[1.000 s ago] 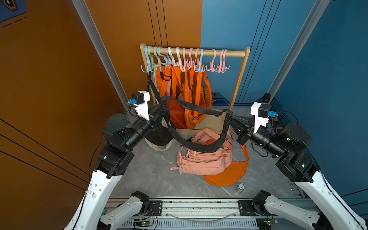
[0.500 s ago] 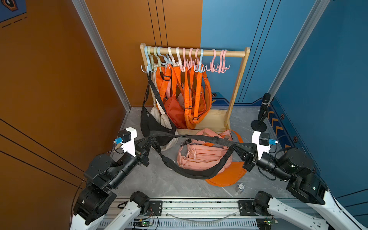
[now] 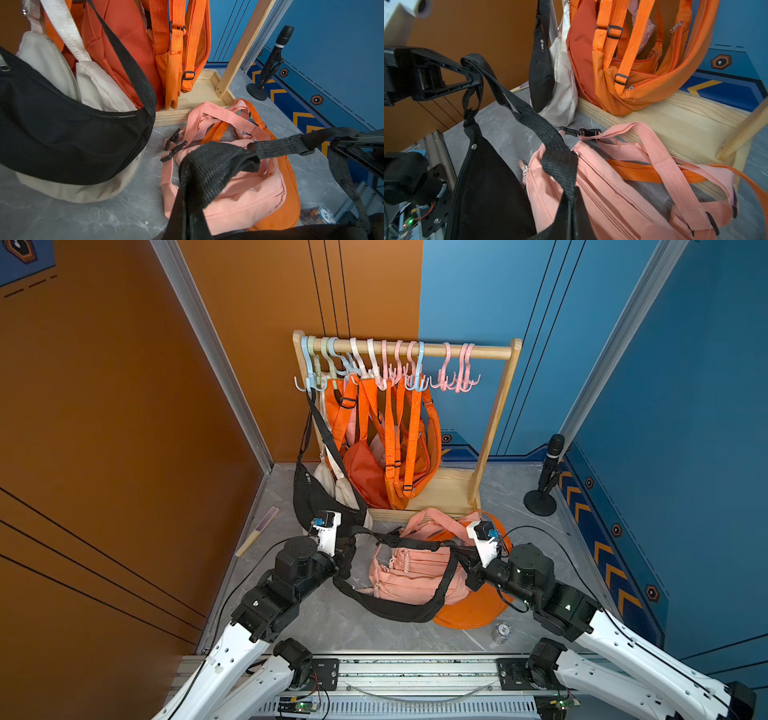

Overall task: Take the bag off the hook
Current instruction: Place the bag inside the bag.

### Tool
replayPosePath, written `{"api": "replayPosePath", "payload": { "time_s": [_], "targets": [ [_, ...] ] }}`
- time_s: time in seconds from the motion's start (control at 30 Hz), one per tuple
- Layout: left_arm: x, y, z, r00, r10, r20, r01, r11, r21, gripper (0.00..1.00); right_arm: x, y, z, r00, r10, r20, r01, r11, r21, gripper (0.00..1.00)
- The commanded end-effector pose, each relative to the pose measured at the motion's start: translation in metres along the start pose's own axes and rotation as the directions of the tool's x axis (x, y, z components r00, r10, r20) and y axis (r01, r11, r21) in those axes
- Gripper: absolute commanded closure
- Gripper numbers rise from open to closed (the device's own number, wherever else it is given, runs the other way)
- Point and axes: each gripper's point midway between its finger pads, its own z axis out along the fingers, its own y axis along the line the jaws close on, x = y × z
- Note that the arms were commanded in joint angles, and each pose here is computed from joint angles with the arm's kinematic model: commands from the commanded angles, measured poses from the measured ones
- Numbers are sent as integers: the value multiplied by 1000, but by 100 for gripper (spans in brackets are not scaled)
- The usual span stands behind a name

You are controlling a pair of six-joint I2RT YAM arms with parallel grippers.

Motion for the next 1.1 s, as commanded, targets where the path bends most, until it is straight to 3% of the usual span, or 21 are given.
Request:
{"api": "replayPosePath", "payload": {
  "time_s": [0.0,0.3,0.5,0.7,0.8,0.9,1.0,1.07],
  "targets": [
    [-27,-11,20,995,11,96,-12,1000,11,100,-17,-21,6,994,70,82,-75,995,66,100],
    [-17,-12,97,999,12,45,-11,1000,-4,100,23,-99,31,962,264,63,-271,924,271,100],
    [-6,-13,145,999,-34,20,34,999,-18,100,52,-121,45,947,320,11,-304,888,344,100],
    [2,-20,187,999,-35,-5,35,999,-20,100,65,-146,37,934,355,31,-333,839,429,100],
    [9,-25,202,999,-30,-23,29,999,-12,100,74,-152,35,928,371,28,-343,825,449,91],
    [17,-27,213,999,-25,-43,24,1000,-4,87,82,-159,31,921,389,33,-357,806,472,81],
    [26,-31,222,997,-19,-69,20,1000,9,66,86,-165,24,915,400,54,-372,786,494,76],
    [34,-32,225,996,-12,-88,12,1000,4,54,89,-167,19,910,410,61,-384,777,498,67]
  ]
}}
